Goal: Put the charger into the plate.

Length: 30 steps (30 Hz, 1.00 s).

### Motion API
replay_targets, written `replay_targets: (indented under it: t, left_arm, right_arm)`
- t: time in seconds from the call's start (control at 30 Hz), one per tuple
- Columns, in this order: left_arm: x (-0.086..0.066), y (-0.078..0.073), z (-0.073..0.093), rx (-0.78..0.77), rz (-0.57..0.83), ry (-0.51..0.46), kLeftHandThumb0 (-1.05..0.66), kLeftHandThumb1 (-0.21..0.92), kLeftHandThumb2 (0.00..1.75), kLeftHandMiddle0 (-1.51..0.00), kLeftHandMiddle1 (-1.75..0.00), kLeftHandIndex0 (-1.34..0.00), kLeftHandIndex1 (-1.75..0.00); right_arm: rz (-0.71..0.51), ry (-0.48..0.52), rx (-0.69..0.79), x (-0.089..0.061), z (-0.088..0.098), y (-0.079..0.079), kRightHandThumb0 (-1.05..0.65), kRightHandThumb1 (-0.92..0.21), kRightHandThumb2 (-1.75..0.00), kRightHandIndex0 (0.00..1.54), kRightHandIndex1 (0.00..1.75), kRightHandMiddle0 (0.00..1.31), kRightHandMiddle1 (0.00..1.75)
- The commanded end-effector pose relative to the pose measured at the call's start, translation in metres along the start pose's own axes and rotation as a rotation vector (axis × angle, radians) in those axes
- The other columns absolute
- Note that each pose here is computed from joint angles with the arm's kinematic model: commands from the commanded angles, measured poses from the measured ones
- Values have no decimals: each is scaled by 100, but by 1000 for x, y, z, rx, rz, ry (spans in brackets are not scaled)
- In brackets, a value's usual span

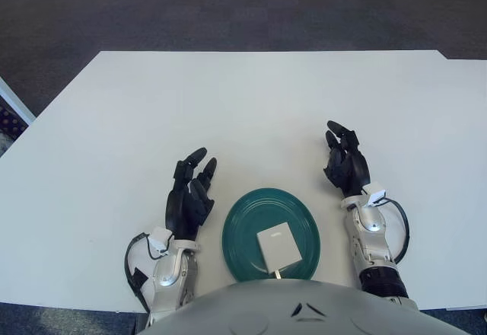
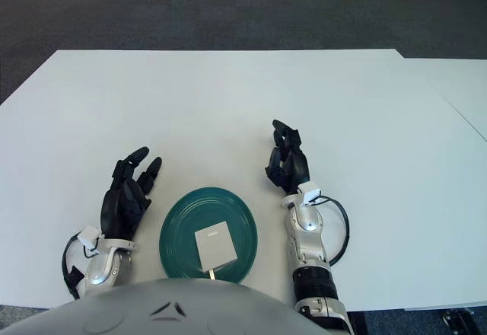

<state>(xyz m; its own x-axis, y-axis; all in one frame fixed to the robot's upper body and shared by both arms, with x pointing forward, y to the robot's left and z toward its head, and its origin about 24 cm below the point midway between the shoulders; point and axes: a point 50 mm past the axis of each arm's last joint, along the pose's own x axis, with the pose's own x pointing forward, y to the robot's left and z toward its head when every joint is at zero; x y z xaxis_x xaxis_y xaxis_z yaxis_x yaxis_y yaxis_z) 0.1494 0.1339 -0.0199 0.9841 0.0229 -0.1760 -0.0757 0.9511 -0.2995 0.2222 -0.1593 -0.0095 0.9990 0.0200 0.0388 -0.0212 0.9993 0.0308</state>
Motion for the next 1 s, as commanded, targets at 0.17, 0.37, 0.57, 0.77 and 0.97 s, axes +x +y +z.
replay_targets:
  t: [0.17, 0.37, 0.57, 0.77, 0.97]
  left_arm:
    - [-14, 7, -23, 81, 4, 101, -103, 92, 91, -44, -9, 0, -88]
    - [-15, 13, -20, 206, 34, 30, -104, 92, 94, -38, -5, 0, -82]
    - [-16, 15, -18, 284, 40, -16, -104, 92, 98, -32, -1, 0, -77]
    - [-16, 17, -16, 309, 49, -41, -102, 92, 100, -30, 0, 0, -75]
    - [-15, 17, -15, 304, 52, -37, -100, 92, 100, -29, 0, 0, -77]
  right_arm:
    - [-50, 371, -12, -89, -60, -7, -81, -92, -91, 33, 0, 0, 74]
    - [-44, 363, 0, -97, -56, -6, -82, -92, -89, 32, 0, 0, 75]
    - [-37, 338, 13, -101, -51, -6, -81, -92, -87, 27, 0, 0, 69]
    - [-12, 307, -10, -103, -45, -6, -80, -92, -87, 23, 0, 0, 63]
    - [-2, 294, -18, -104, -43, -6, -82, -92, -87, 21, 0, 0, 63]
